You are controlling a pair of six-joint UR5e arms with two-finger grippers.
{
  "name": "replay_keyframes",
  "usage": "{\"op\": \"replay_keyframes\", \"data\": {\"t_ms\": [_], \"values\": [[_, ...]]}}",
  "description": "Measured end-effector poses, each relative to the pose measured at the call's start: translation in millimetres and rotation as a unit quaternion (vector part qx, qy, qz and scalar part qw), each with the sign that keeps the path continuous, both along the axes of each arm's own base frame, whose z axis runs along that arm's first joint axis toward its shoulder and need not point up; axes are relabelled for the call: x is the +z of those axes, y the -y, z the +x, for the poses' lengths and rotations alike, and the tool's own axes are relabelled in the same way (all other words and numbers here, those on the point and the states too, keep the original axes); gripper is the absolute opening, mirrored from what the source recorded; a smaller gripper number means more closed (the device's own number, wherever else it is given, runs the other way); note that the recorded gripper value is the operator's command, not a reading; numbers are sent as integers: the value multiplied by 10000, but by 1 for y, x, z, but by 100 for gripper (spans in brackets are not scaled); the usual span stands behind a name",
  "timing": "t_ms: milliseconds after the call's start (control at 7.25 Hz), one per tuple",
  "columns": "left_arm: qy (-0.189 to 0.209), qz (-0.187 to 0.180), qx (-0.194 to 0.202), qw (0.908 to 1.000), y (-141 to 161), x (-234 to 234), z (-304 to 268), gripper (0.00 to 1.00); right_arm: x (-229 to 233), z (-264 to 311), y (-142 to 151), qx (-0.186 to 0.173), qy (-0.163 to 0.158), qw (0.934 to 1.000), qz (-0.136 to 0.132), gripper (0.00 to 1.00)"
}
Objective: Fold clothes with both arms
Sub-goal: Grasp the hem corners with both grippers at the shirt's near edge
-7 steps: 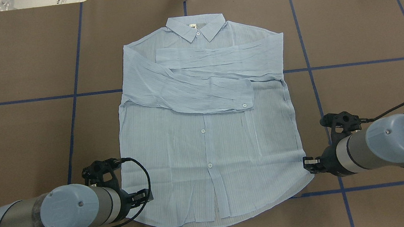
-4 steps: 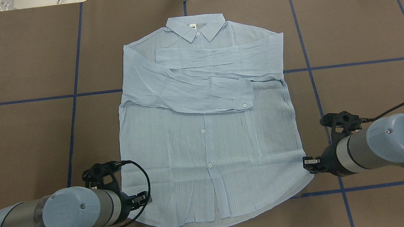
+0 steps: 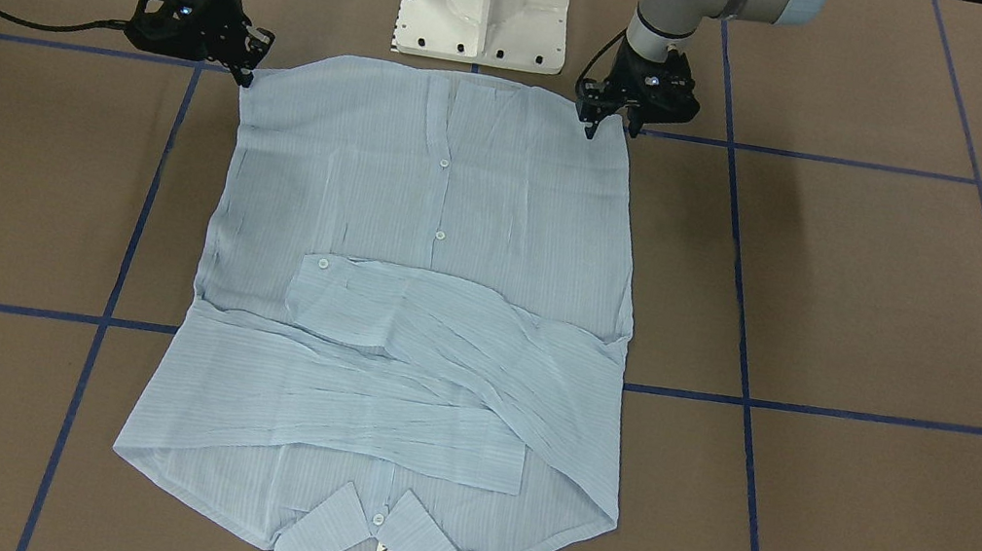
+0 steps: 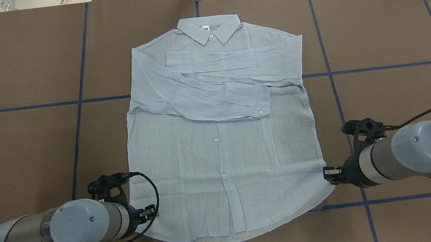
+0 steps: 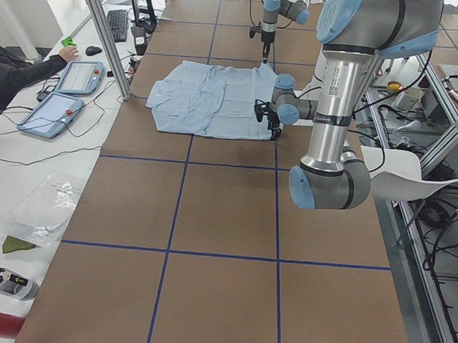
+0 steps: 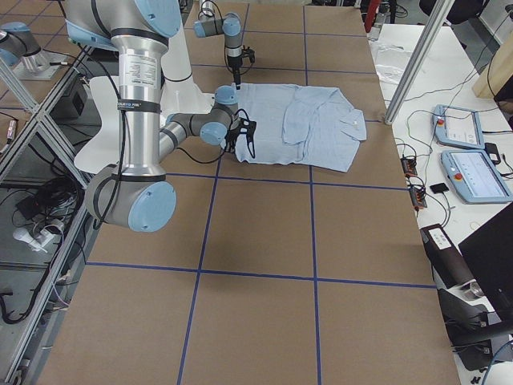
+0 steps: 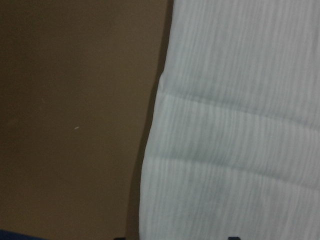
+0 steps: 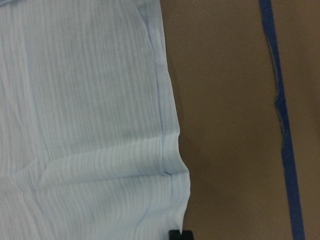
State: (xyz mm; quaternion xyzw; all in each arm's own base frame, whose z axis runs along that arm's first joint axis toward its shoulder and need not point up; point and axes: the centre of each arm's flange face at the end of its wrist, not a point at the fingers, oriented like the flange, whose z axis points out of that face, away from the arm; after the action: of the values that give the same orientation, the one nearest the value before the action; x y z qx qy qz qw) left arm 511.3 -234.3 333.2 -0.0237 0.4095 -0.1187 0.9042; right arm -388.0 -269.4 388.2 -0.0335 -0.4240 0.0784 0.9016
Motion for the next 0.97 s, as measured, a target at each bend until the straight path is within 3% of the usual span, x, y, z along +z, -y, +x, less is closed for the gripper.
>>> {"op": "replay_keyframes", "data": {"t_ms": [689,965], "values": [[87,-11,-3,10000,0,9,-2,42,0,1,1,12,-2,10000,-1,0],[92,-15,-5,10000,0,9,-2,13,2,2,2,23,-21,10000,1,0]]}}
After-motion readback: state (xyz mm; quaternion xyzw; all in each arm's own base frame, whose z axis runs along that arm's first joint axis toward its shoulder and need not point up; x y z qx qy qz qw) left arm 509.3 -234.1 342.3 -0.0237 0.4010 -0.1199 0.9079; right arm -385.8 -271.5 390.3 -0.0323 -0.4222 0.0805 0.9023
